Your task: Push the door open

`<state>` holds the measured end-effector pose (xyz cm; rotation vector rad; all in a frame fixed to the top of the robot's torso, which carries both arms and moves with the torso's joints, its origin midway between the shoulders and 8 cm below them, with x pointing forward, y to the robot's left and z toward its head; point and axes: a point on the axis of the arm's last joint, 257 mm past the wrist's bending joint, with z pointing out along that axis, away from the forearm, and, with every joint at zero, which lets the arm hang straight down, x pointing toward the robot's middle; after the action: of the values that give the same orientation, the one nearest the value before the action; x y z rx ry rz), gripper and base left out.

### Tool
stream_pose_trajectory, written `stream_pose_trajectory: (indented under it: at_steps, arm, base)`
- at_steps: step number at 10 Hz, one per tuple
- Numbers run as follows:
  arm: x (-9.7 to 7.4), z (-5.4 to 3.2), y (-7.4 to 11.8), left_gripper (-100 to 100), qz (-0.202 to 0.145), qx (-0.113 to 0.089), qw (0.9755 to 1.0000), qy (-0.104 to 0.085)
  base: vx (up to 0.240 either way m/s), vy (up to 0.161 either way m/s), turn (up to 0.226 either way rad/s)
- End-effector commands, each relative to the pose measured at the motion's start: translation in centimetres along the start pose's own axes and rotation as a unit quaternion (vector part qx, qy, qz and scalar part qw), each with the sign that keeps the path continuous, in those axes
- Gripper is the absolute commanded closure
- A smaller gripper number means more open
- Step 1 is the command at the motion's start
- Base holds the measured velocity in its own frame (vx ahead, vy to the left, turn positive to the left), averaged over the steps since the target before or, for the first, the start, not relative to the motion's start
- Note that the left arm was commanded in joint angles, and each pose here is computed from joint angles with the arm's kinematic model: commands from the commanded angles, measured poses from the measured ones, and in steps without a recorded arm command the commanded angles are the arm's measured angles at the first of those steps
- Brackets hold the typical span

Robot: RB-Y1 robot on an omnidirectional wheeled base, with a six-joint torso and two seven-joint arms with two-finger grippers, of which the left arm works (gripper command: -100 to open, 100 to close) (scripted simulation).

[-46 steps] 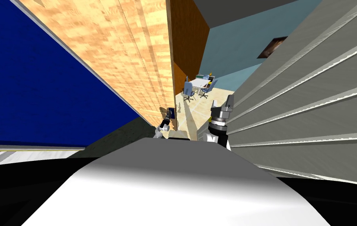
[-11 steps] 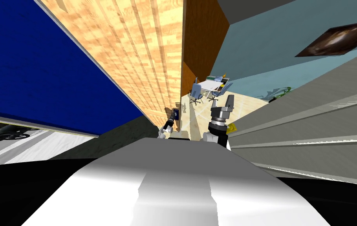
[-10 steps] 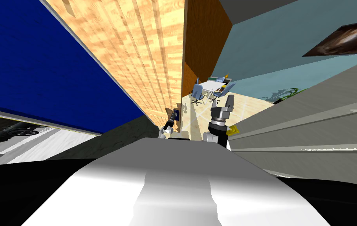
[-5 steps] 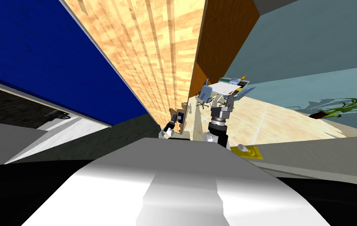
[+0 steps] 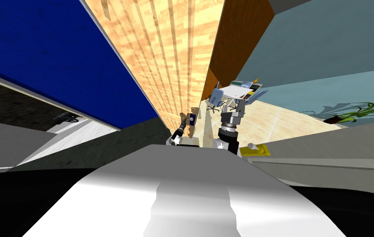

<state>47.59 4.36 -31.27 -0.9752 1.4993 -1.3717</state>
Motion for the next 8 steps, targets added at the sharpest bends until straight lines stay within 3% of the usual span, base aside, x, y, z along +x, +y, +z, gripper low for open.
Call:
stream_pose_trajectory:
  at_steps: [1, 4, 6, 8]
  arm:
    - [1.2, -0.26, -0.2, -100, -0.007, 0.002, 1.0, 0.005]
    - [4.6, -0.02, -2.0, -100, -0.042, 0.014, 0.999, 0.012]
    - [3.1, -0.66, -0.8, -100, -0.02, 0.006, 0.9997, 0.011]
    - [2.2, -0.74, -0.3, -100, -0.009, 0.003, 0.9999, 0.01]
  base:
    - [-0.192, 0.089, 0.015]
    - [-0.232, 0.055, 0.011]
    - [0.0, -0.016, -0.011]
    - [0.208, -0.042, -0.016]
